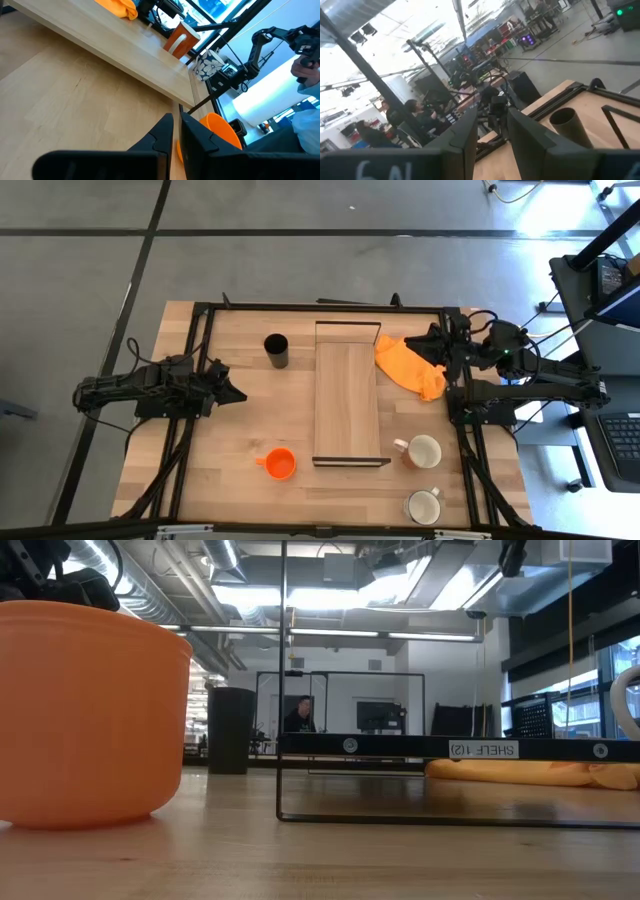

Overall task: Stack small to large cups/mugs on shelf
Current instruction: Put the black cup on the shelf

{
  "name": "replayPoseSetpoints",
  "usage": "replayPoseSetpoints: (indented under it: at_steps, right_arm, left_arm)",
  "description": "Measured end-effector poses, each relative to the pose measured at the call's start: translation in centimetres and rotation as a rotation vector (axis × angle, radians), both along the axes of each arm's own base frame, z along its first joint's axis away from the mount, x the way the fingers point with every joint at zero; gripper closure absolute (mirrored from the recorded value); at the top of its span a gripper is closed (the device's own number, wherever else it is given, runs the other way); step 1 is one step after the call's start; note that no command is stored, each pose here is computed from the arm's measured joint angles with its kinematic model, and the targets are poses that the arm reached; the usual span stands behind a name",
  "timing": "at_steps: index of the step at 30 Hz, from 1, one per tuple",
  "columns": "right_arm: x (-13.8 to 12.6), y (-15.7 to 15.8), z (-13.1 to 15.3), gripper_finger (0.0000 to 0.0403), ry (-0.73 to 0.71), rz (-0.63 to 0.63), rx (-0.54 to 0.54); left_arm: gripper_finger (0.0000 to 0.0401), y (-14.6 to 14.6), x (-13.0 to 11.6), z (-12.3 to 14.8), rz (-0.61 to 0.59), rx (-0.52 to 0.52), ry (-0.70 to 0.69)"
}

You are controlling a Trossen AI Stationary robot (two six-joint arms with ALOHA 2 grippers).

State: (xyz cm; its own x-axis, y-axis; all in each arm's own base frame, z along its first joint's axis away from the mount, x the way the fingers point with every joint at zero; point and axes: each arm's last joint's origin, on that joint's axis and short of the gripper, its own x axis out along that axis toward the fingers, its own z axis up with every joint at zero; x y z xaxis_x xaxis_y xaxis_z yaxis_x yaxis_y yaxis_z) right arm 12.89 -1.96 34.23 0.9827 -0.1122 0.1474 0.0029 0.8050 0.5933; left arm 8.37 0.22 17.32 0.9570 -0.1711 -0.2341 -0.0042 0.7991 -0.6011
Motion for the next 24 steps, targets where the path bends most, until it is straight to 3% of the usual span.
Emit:
replayPoseSetpoints:
  at_steps: [9,15,18,20,22,24]
  right_arm:
    - [-0.2,-0.7,0.0,0.0293,-0.006,-0.264,0.039]
    - [-0.2,-0.9,-0.1,0.0293,-0.005,-0.319,0.051]
    - [-0.1,-1.0,-0.1,0.0293,0.002,-0.358,0.054]
    - [0.0,-1.1,-0.2,0.0293,0.010,-0.373,0.056]
    - [0.0,-1.1,-0.3,0.0293,0.015,-0.387,0.059]
    - [0.1,-1.1,-0.3,0.0293,0.018,-0.390,0.063]
  left_arm:
    - [0.0376,0.0,0.0,0.0,0.000,0.000,0.000]
    - [0.0376,0.0,0.0,0.0,0.009,0.003,-0.002]
    - [0.0376,0.3,0.1,0.2,0.100,0.023,-0.021]
    - [0.0376,0.4,0.1,0.5,0.164,-0.043,-0.040]
    - [0.0376,0.5,0.2,0.9,0.216,-0.212,-0.071]
    - [0.0376,0.6,0.3,1.2,0.274,-0.305,-0.099]
